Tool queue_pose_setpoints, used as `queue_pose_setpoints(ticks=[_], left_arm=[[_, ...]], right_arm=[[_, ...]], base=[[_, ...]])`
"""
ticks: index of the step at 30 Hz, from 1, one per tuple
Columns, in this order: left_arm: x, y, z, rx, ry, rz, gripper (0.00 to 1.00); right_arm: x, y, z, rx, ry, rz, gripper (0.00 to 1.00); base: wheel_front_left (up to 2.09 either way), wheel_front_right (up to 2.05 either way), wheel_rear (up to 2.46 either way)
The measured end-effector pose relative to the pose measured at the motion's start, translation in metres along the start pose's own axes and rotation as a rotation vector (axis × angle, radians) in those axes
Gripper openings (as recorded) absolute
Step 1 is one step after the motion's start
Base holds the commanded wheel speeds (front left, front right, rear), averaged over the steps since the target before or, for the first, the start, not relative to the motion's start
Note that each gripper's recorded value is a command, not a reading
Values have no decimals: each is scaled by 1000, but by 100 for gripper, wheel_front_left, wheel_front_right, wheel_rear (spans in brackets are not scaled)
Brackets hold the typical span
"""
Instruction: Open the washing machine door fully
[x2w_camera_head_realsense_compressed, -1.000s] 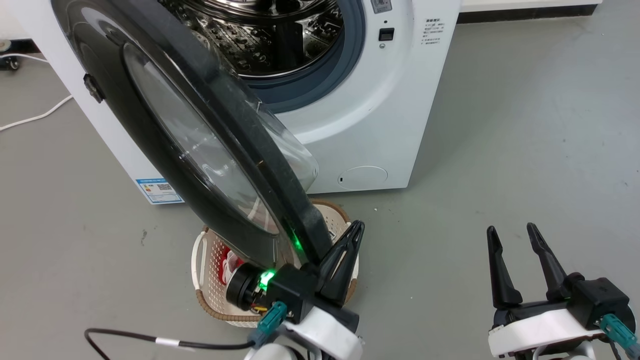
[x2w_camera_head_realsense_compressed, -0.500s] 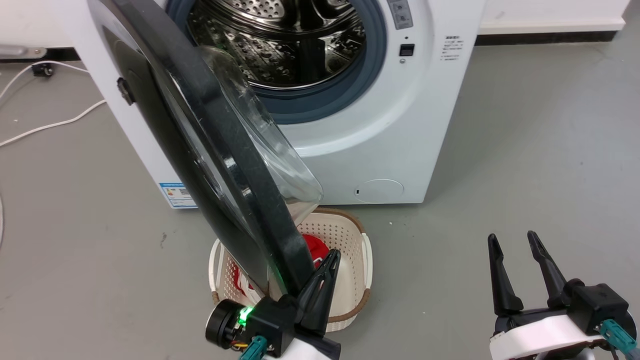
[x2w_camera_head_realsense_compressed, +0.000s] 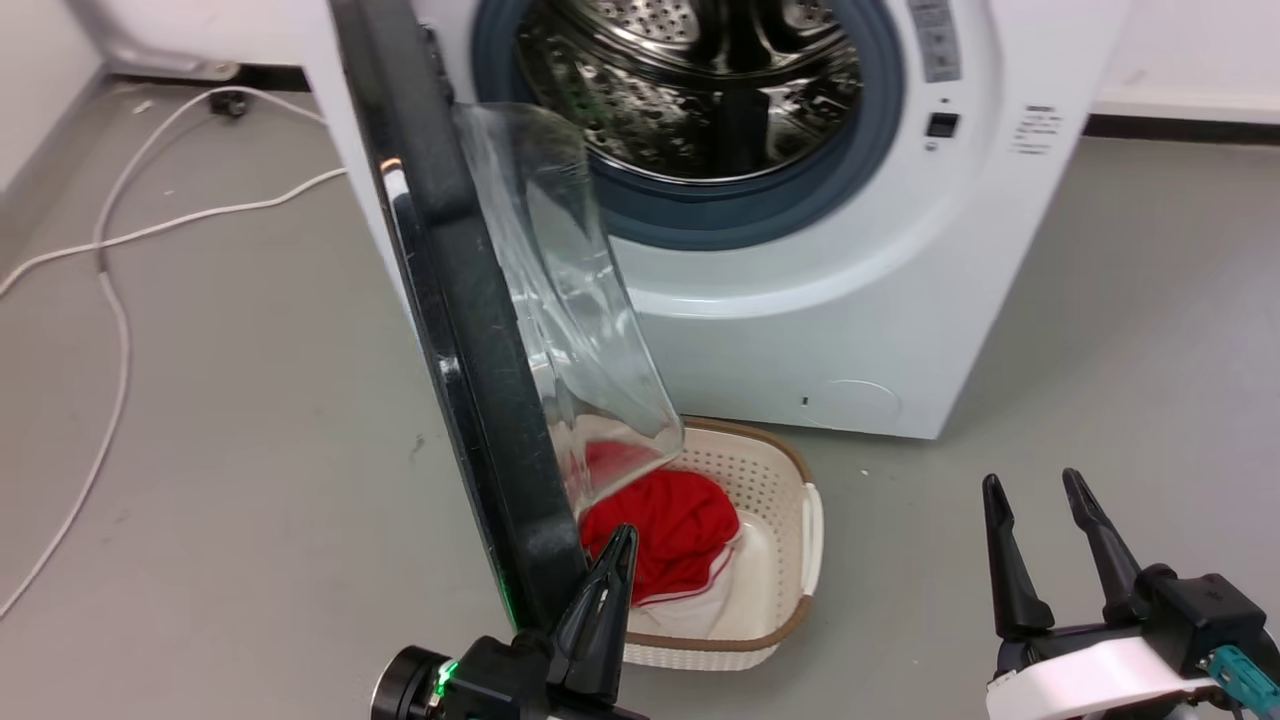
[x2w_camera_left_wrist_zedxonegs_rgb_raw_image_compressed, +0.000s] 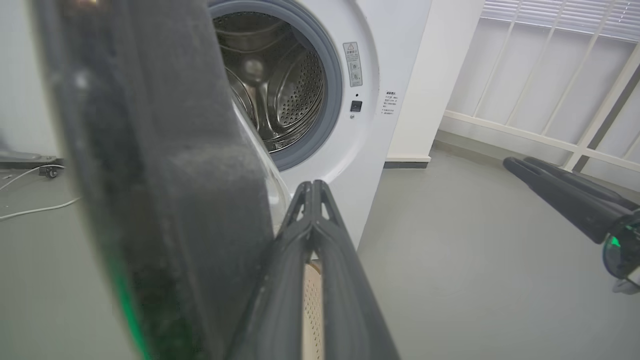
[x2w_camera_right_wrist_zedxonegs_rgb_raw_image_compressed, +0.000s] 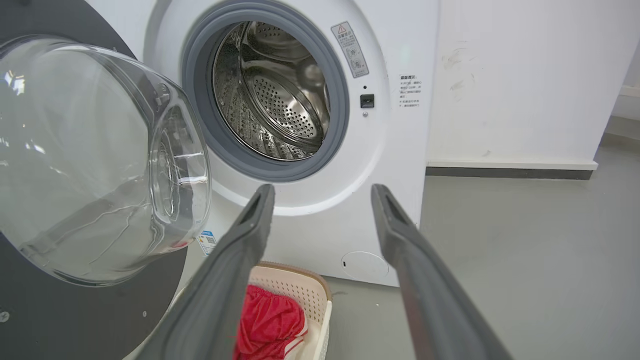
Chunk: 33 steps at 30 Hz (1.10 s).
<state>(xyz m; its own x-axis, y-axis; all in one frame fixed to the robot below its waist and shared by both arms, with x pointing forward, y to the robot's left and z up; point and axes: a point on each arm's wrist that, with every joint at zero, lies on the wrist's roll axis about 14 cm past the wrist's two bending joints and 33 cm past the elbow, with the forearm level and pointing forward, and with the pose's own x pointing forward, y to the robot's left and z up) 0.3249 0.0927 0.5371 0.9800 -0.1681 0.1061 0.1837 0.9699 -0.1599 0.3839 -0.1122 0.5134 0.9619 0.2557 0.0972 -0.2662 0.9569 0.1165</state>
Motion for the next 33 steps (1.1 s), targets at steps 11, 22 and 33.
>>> queue_pose_setpoints(ticks=[11, 22, 33], left_arm=[[-28, 60, 10, 32, -24, 238, 0], [-55, 140, 24, 108, -59, 495, 0], [-59, 211, 45, 168, -99, 663, 0]], right_arm=[[27, 43, -10, 13, 25, 140, 100], [45, 65, -21, 20, 54, 211, 100], [55, 62, -33, 16, 81, 208, 100]], base=[[0, 0, 0], [0, 0, 0], [0, 0, 0]])
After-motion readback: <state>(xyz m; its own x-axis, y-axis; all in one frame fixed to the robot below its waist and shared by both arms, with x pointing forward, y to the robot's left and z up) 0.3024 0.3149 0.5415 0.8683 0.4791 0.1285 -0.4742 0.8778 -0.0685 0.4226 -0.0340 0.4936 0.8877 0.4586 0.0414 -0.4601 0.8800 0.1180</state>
